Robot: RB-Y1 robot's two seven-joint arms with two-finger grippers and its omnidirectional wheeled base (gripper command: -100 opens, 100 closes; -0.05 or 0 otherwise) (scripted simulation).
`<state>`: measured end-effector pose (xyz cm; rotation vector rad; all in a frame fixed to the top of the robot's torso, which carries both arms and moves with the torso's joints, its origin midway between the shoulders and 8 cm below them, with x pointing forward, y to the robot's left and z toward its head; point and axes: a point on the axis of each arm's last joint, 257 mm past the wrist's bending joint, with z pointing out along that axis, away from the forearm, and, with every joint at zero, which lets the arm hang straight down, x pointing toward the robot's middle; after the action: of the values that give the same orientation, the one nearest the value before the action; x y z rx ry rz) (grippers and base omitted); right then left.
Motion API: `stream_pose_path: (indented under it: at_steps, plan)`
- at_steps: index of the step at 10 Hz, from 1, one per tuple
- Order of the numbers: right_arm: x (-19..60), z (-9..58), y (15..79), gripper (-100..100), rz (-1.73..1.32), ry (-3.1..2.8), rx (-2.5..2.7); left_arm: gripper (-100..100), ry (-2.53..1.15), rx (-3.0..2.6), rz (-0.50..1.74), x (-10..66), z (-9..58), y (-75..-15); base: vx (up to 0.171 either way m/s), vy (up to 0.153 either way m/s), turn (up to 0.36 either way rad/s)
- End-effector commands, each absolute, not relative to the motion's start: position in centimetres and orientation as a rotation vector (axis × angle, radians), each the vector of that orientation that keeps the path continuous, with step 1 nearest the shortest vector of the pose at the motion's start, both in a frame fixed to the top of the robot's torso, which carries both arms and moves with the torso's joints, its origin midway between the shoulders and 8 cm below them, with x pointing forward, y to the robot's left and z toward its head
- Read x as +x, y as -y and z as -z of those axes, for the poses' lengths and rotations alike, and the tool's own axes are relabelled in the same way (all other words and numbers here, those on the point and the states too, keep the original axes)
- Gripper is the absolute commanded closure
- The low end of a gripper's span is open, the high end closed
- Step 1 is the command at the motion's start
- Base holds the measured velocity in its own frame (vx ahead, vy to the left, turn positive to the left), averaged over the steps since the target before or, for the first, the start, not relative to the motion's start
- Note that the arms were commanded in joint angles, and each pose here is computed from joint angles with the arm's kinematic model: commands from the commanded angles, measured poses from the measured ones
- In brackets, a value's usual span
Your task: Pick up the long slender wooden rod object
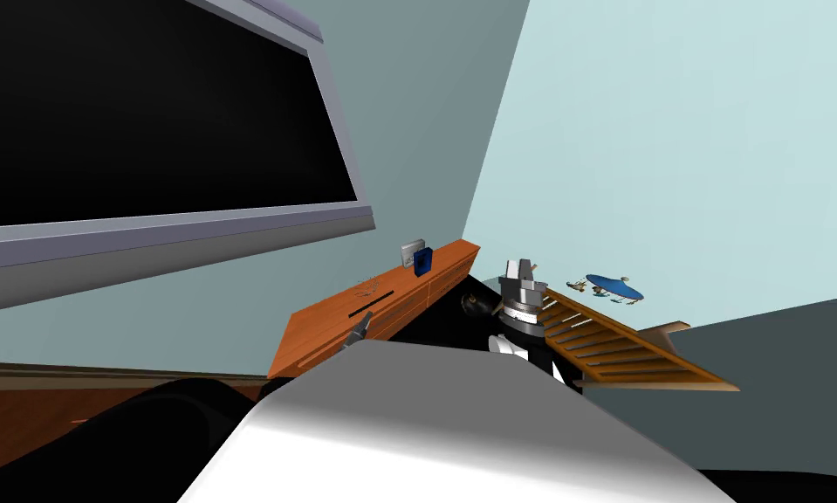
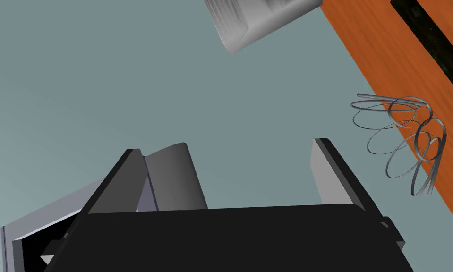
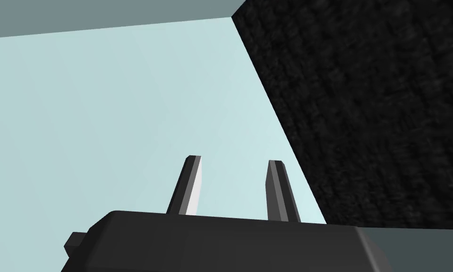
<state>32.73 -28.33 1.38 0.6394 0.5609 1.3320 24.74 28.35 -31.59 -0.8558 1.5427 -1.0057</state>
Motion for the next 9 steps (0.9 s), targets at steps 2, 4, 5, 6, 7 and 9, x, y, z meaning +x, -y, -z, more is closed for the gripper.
stream_pose_path:
  at_steps: [2, 4, 5, 6, 7, 9]
  plan:
    - [32.7, -1.4, 28.3, 0, -1.332, -0.561, 0.639, -100, -1.659, -0.892, 0.944, 21.7, 35.5, -29.6, -0.002, -0.004, -0.204]
    - [32.7, -1.4, 28.3, 0, -1.332, -0.561, 0.639, -100, -1.746, -0.906, 0.901, 19.3, 38.1, -30.2, 0.001, -0.004, -0.222]
    - [32.7, -1.4, 28.3, 0, -1.332, -0.561, 0.639, -100, -1.821, -0.904, 0.87, 17.3, 39.9, -30.5, 0.007, -0.01, -0.309]
    - [32.7, -1.4, 28.3, 0, -1.332, -0.561, 0.639, -100, -1.837, -0.915, 0.853, 16.7, 40.6, -30.9, 0.007, -0.001, -0.144]
    - [32.7, -1.4, 28.3, 0, -1.332, -0.561, 0.639, -100, -1.915, -0.91, 0.817, 14.5, 42.4, -31.4, 0.013, -0.008, -0.26]
    - [32.7, -1.4, 28.3, 0, -1.332, -0.561, 0.639, -100, -1.94, -0.926, 0.788, 13.5, 43.5, -32.1, 0.009, 0.0, -0.092]
